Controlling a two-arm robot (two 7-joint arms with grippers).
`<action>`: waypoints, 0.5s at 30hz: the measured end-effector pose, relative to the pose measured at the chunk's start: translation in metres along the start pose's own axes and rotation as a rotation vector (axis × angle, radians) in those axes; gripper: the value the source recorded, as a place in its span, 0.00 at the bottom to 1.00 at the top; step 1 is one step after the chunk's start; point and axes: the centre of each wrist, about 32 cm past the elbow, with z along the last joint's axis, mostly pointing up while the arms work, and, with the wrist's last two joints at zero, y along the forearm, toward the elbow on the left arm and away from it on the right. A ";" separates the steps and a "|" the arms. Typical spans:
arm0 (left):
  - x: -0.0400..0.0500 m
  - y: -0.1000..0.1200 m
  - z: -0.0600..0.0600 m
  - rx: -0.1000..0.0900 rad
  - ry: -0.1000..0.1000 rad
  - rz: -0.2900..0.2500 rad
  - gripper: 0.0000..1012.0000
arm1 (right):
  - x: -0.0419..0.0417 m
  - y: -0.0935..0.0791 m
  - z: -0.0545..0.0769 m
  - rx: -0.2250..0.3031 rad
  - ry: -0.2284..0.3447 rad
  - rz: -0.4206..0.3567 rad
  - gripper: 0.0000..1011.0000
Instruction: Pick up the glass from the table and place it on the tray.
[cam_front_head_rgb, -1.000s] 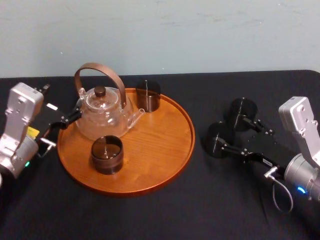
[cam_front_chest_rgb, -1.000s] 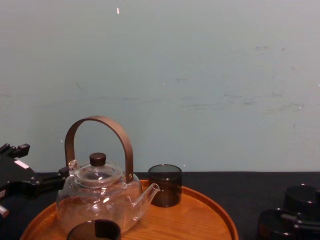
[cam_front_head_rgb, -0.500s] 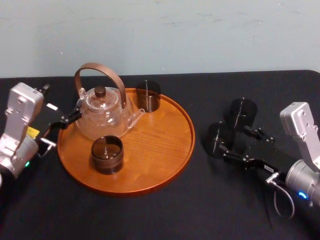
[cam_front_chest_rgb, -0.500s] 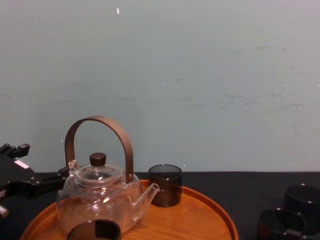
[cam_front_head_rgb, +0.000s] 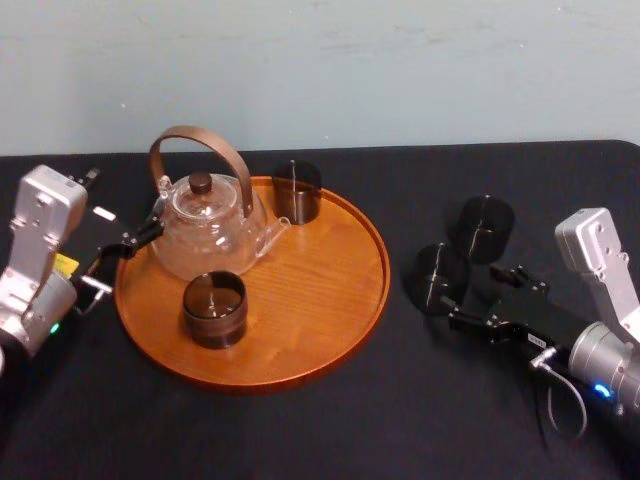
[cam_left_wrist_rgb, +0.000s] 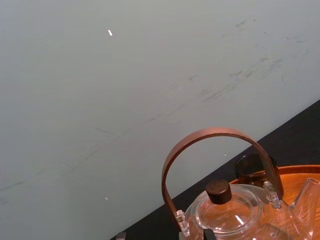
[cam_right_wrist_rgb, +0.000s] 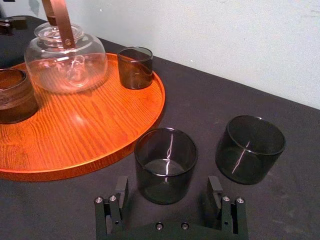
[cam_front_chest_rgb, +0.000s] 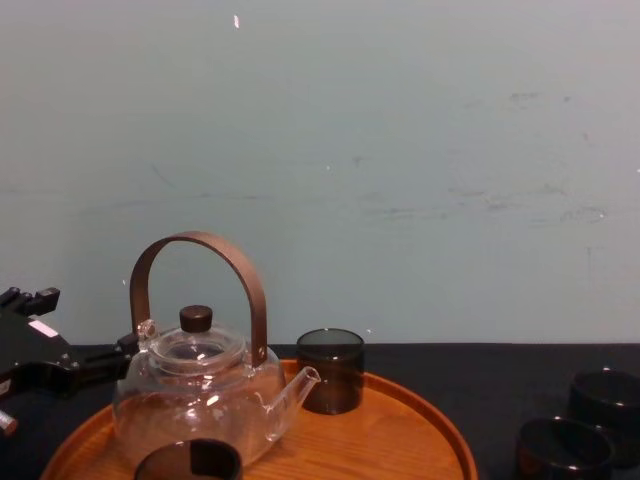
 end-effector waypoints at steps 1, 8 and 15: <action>0.0000 0.000 0.000 0.000 0.000 0.000 0.99 | 0.0006 0.001 0.000 -0.001 0.002 0.000 0.99; 0.0000 0.000 0.000 0.000 0.000 0.000 0.99 | 0.0065 0.008 0.007 -0.008 0.016 0.007 0.99; 0.0000 0.000 0.000 0.000 0.000 0.000 0.99 | 0.0104 0.014 0.018 -0.016 0.015 0.026 0.99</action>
